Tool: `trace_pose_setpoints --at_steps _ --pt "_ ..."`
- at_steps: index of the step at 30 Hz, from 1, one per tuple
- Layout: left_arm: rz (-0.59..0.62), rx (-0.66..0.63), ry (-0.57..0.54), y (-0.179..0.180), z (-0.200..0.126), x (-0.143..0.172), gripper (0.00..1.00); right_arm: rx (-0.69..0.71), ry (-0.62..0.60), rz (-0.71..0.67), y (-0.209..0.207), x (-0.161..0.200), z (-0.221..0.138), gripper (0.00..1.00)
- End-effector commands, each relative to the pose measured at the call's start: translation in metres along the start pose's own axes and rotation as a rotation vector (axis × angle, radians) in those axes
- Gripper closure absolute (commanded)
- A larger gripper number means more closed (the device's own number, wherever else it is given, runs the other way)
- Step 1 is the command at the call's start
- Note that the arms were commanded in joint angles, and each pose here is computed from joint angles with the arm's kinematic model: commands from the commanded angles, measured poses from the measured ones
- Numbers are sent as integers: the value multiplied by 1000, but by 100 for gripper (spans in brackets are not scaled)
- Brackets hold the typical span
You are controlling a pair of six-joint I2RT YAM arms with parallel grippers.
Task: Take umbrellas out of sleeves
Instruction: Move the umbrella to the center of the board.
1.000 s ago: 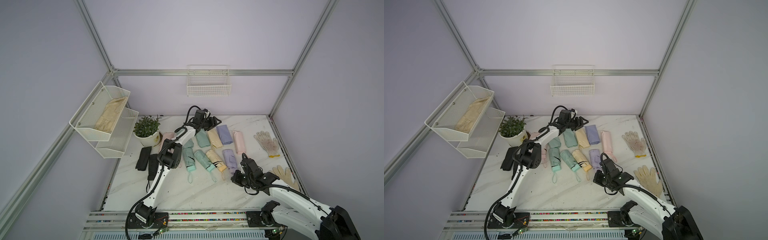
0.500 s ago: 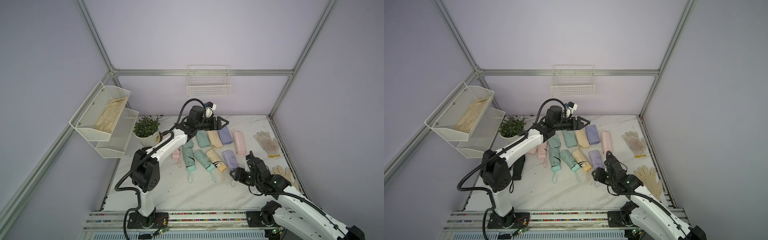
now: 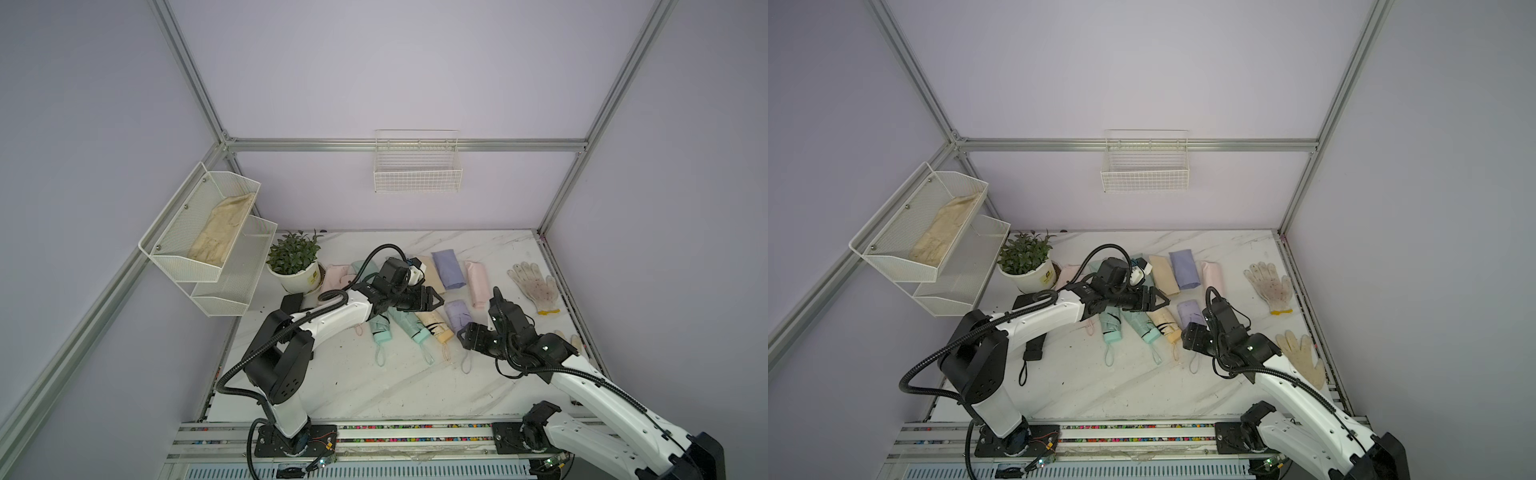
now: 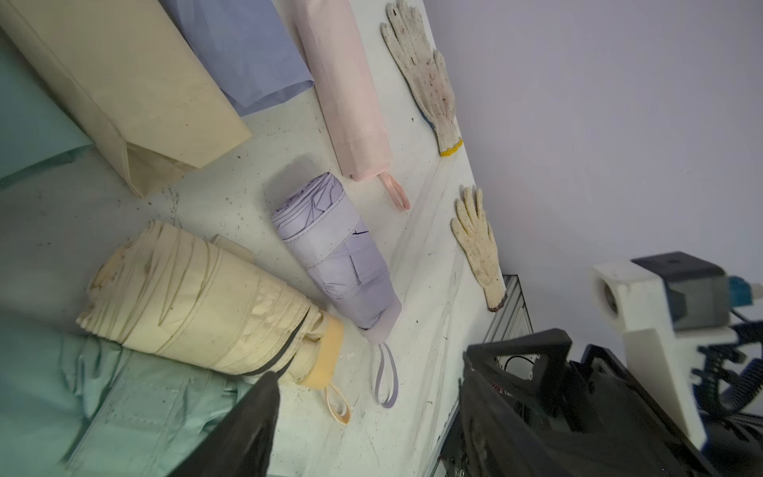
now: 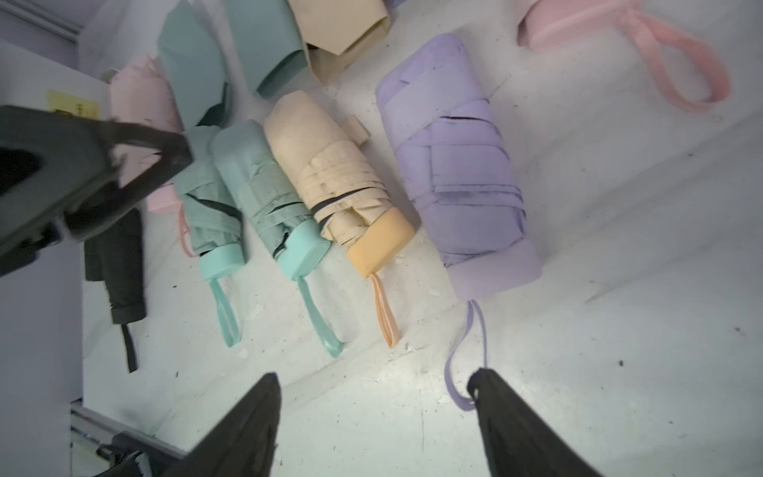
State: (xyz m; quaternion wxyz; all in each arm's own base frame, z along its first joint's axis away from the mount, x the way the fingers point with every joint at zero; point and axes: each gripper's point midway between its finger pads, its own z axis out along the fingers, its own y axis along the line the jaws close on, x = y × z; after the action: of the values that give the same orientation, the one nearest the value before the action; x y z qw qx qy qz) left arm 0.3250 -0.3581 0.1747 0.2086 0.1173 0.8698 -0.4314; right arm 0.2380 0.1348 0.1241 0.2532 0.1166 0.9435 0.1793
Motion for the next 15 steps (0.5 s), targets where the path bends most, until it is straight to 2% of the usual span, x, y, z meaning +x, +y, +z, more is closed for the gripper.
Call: trace_pose_setpoints --at_steps 1,5,8,15 --pt "69 28 -73 -17 -22 -10 31 154 -42 -37 -16 -17 17 18" --pt "86 11 -51 -13 -26 -2 31 259 -17 -70 -21 -26 46 12" --pt "93 30 -25 -18 -26 0 31 315 -16 -86 -23 -36 60 12" --pt "108 35 -12 -18 -21 -1 31 363 -12 -105 -21 -53 86 12"
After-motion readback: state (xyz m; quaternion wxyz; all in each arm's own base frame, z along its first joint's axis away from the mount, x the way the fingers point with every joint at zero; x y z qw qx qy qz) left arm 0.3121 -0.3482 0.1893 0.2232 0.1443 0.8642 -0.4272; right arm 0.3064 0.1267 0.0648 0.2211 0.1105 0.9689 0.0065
